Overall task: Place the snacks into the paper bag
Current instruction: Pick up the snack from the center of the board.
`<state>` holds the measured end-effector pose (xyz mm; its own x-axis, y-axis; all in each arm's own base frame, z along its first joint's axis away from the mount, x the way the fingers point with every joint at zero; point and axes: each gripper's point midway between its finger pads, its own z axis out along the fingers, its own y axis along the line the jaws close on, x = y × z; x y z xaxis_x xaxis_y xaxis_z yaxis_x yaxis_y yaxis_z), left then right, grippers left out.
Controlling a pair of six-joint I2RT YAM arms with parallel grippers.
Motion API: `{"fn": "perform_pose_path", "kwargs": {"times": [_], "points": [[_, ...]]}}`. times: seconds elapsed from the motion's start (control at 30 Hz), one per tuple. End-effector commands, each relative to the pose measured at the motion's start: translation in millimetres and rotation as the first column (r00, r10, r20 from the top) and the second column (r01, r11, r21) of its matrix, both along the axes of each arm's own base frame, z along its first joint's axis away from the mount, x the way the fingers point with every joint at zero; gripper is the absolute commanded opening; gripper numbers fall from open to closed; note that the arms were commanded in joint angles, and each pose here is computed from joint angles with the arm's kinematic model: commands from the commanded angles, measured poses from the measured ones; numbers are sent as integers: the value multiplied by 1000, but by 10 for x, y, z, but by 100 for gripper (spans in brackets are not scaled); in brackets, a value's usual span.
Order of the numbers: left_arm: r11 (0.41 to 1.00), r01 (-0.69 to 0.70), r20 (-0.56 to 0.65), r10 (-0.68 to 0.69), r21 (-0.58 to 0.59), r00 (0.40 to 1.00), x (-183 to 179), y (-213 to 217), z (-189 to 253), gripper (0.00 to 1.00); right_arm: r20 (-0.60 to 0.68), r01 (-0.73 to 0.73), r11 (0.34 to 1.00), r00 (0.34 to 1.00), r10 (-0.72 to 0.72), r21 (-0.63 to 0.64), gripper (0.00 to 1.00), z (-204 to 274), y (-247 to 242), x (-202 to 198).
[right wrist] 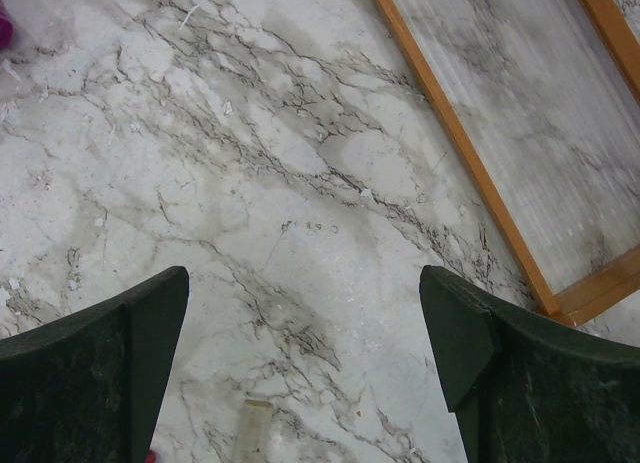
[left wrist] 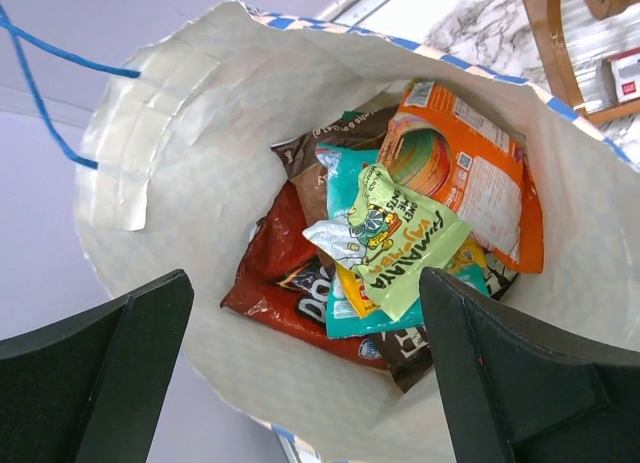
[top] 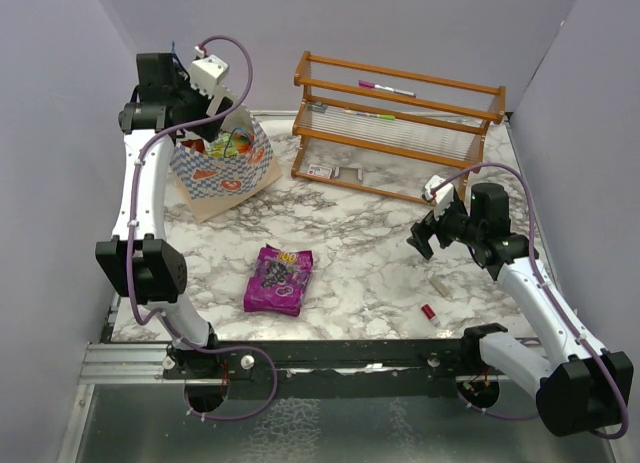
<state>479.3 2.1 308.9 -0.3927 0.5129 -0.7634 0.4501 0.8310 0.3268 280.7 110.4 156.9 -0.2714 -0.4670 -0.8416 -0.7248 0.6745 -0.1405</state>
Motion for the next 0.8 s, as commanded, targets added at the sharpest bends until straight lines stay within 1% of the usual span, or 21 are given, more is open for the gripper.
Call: {"fn": "perform_pose_path", "kwargs": {"times": [0.0,0.17,0.37,0.53,0.63,0.77], "points": [[999,-32,135,36,-35,990,-131,-20,476,99,30,13,1000,999,-13,-2,100,47,-27,30],[996,-34,162,47,-83,986,-311,-77,598,99,36,14,1000,999,-14,2,100,74,-26,28],[992,-3,158,23,-125,987,-691,-184,687,97,54,15,1000,998,-15,11,100,146,-21,20],[987,81,99,-68,-138,993,-1091,-342,549,93,73,15,1000,997,-16,18,100,213,-19,7],[976,169,59,-162,-140,985,-1354,-481,382,90,79,9,1000,997,-11,24,100,239,-10,-10],[958,262,57,-257,-112,965,-1694,-595,264,87,82,2,1000,997,-4,28,100,254,1,-26]]}}
